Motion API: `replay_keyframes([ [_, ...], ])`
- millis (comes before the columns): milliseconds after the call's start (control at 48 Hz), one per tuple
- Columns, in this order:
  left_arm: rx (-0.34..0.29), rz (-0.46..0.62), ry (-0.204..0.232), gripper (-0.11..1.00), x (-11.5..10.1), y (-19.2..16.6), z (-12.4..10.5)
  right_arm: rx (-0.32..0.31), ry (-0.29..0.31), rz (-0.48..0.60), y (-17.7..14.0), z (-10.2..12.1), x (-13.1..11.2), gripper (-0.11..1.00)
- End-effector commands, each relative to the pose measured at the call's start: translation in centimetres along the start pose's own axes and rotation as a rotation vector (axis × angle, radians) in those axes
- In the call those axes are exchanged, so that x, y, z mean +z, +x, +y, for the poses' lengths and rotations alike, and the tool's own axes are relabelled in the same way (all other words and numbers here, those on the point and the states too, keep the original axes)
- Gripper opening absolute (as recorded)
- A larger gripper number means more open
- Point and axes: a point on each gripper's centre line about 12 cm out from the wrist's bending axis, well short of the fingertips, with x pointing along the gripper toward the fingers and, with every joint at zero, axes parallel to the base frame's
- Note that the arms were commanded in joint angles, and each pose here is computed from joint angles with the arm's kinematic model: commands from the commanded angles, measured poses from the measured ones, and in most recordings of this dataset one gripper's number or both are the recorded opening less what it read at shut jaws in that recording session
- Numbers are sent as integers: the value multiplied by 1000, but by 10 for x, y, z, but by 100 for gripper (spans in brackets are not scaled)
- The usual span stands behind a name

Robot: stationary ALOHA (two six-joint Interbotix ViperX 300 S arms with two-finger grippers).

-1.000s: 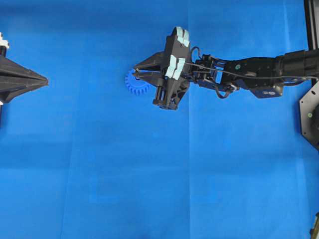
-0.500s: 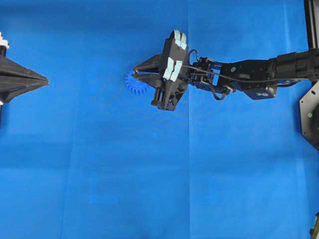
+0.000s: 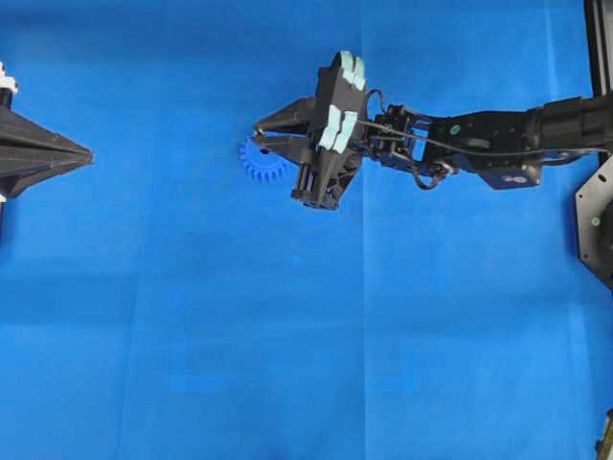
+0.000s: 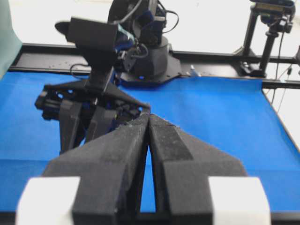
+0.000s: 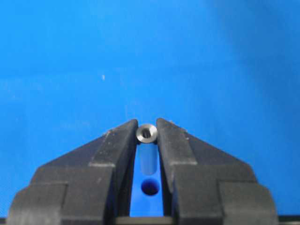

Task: Insert the shaft placed at a random location into the center hole of the small gear at another random location.
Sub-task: 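Align the held shaft above the gear's center hole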

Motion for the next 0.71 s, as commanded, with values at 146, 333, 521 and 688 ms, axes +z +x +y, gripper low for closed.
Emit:
replay_keyframes([
  [146, -3, -12, 3, 0, 4, 2, -1, 11, -1, -48, -8, 3, 19, 3],
  [333, -2, -12, 1, 0, 4, 2, -1, 6, 1, -32, -3, 2, 13, 3],
  [521, -3, -12, 3, 0, 4, 2, -1, -4, 5, -2, 5, -1, -1, 3],
  [688, -3, -9, 3, 0, 4, 2, -1, -20, 17, 24, 11, -6, -14, 3],
])
